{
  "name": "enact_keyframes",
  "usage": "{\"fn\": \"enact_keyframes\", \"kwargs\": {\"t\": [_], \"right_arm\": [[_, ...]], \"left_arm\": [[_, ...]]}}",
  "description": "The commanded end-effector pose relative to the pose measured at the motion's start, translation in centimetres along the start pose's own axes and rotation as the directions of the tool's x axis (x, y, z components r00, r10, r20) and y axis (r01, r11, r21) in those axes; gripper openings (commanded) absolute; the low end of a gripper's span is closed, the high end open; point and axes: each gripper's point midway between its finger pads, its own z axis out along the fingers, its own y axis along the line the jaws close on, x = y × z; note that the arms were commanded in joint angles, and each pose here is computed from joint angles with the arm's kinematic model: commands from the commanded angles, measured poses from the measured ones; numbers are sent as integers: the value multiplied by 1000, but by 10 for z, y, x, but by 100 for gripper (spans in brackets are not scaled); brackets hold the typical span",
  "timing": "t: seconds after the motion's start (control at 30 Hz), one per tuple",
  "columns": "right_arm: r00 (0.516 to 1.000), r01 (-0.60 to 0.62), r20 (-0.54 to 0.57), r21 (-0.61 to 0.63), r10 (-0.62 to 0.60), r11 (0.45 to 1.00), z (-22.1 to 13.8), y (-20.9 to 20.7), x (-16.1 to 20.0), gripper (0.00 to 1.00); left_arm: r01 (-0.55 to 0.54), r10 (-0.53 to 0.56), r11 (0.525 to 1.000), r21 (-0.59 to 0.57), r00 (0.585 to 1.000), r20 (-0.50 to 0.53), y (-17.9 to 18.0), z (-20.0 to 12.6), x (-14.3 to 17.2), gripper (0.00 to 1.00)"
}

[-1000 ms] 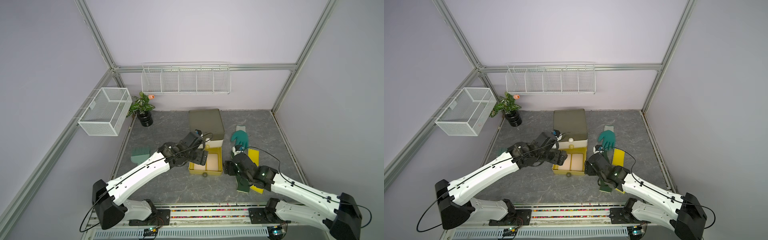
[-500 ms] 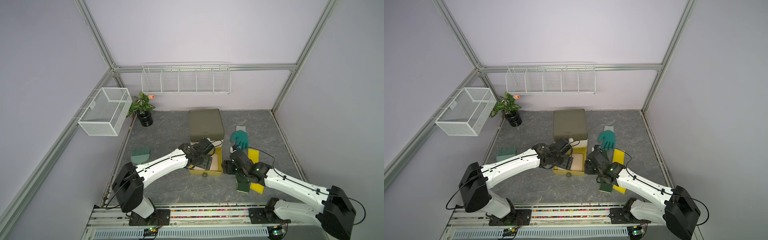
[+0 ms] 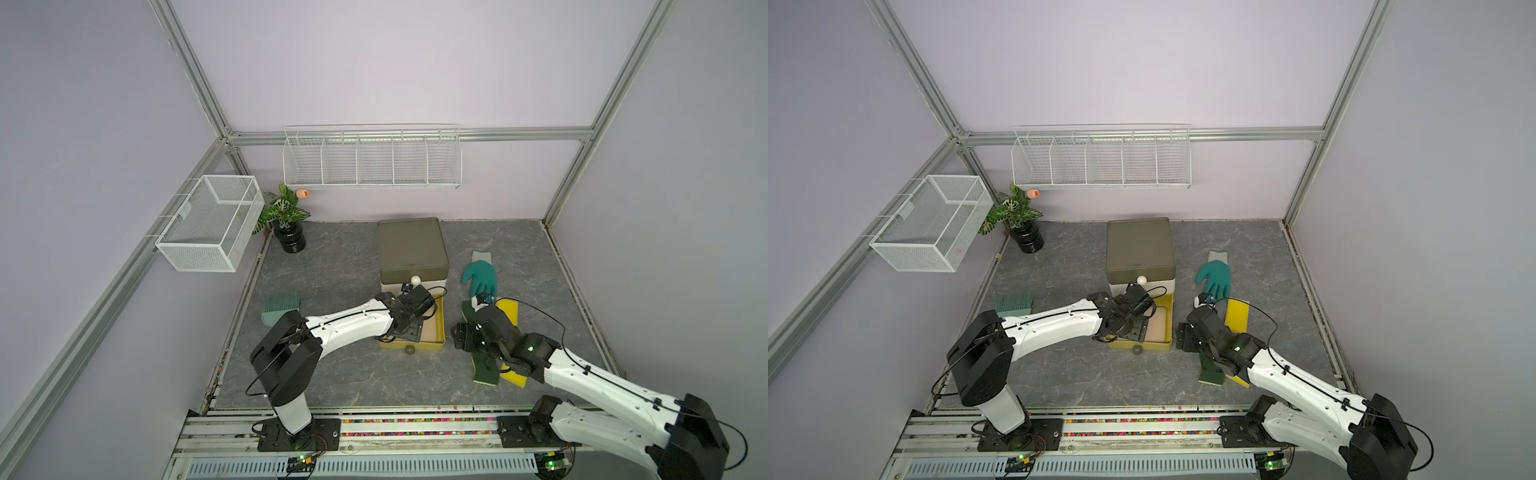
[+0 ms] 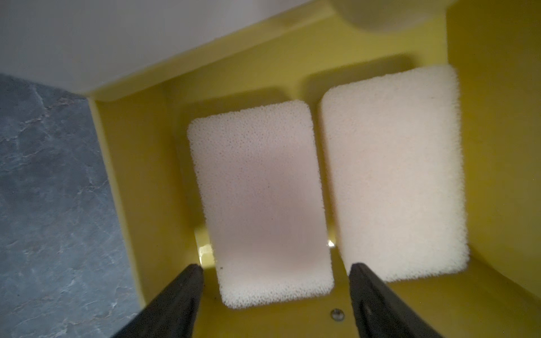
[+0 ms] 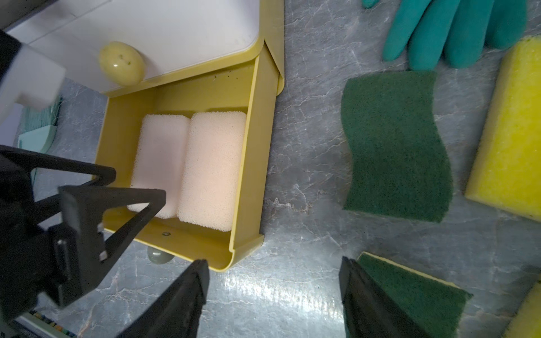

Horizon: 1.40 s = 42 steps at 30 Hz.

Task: Take the sponge out of the drawer
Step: Pick up the sponge from the drawer.

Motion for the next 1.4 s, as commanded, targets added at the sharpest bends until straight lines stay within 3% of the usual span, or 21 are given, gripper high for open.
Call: {"fn": "enact_keyframes", "kwargs": {"t": [0.0, 0.43, 0.8, 1.0, 1.17, 1.37], "right_arm": [[999, -16, 29, 9, 16, 1000, -3, -9, -1, 76], [990, -61, 123, -25, 64, 998, -20, -26, -2, 75], [993, -56, 104, -37, 59, 998, -18, -21, -2, 75], [993, -53, 106, -35, 57, 998, -17, -20, -4, 75], [993, -50, 105, -31, 53, 998, -17, -21, -3, 75], [993, -48, 109, -32, 51, 998, -17, -20, -5, 75]], "left_arm": [[37, -37, 999, -34, 999, 25, -1, 7, -8, 82], [105, -105, 994, -33, 994, -6, -8, 33, 1, 82], [122, -122, 991, -52, 992, 0, 0, 35, 5, 82], [116, -117, 992, -50, 993, -23, 1, 39, 8, 61], [115, -114, 993, -28, 993, 23, 1, 16, -6, 50], [104, -104, 995, -2, 993, 60, 1, -11, -19, 48]]}}
